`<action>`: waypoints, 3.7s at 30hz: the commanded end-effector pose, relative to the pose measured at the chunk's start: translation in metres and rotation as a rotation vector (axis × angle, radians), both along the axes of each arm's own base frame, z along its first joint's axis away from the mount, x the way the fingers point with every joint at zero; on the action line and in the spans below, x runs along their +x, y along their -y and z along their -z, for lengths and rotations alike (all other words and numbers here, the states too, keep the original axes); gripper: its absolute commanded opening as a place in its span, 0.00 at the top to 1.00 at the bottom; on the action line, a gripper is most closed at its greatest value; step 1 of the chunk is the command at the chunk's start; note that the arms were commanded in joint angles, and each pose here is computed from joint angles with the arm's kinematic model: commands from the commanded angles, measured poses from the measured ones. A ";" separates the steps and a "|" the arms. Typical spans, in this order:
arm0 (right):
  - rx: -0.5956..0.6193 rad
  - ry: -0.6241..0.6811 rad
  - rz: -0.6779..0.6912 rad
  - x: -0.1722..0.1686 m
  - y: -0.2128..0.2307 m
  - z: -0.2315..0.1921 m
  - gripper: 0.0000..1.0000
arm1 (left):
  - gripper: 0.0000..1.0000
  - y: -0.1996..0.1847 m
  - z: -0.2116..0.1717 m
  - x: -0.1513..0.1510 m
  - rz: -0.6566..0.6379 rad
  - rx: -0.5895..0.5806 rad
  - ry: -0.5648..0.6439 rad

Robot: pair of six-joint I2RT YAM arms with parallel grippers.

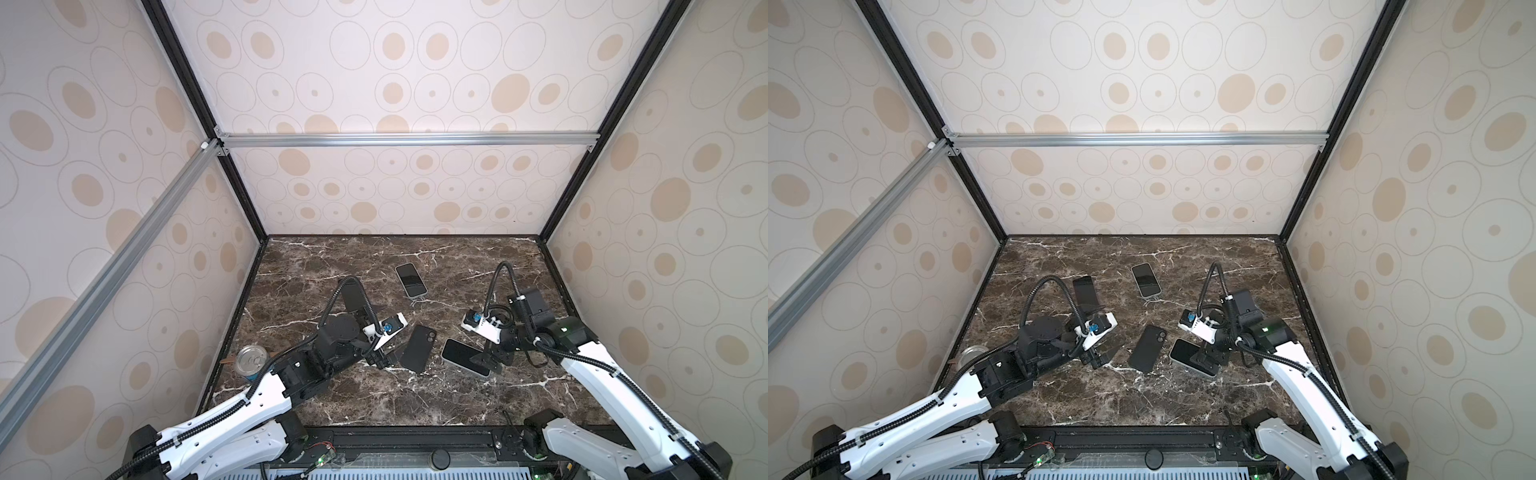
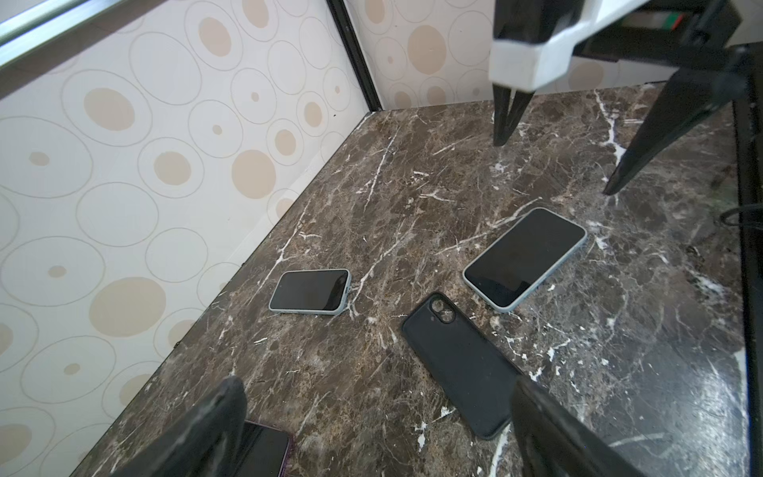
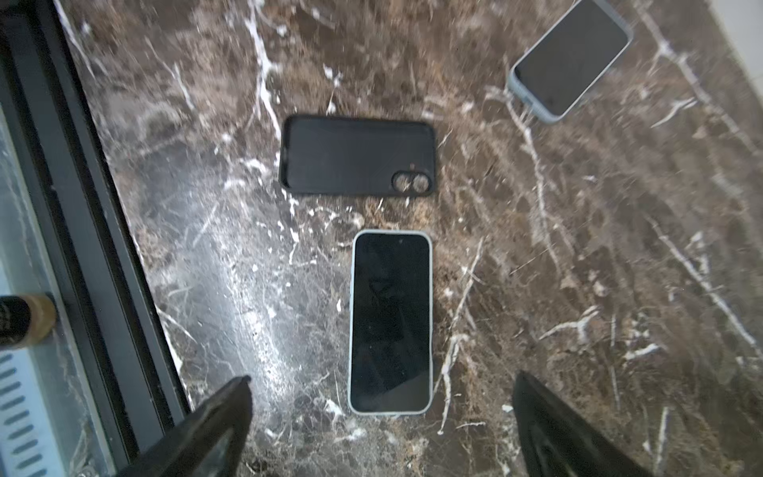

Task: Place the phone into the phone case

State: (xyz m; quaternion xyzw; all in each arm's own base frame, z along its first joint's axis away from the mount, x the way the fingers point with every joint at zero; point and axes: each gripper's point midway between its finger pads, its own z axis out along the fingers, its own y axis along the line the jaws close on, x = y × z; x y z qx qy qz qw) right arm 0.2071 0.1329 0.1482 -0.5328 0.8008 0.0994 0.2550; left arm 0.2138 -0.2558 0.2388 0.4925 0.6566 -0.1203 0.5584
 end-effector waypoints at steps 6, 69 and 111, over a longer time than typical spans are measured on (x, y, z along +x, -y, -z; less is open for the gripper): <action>-0.083 -0.046 0.079 0.018 0.004 0.046 0.00 | 0.01 -0.002 0.028 -0.003 0.063 0.127 0.070; -0.238 -0.319 0.863 0.152 0.091 0.122 0.25 | 0.01 -0.018 0.036 0.014 -0.055 0.169 0.109; -0.070 -0.275 1.123 0.279 0.101 0.032 0.14 | 0.01 -0.037 -0.005 0.037 -0.243 0.033 0.103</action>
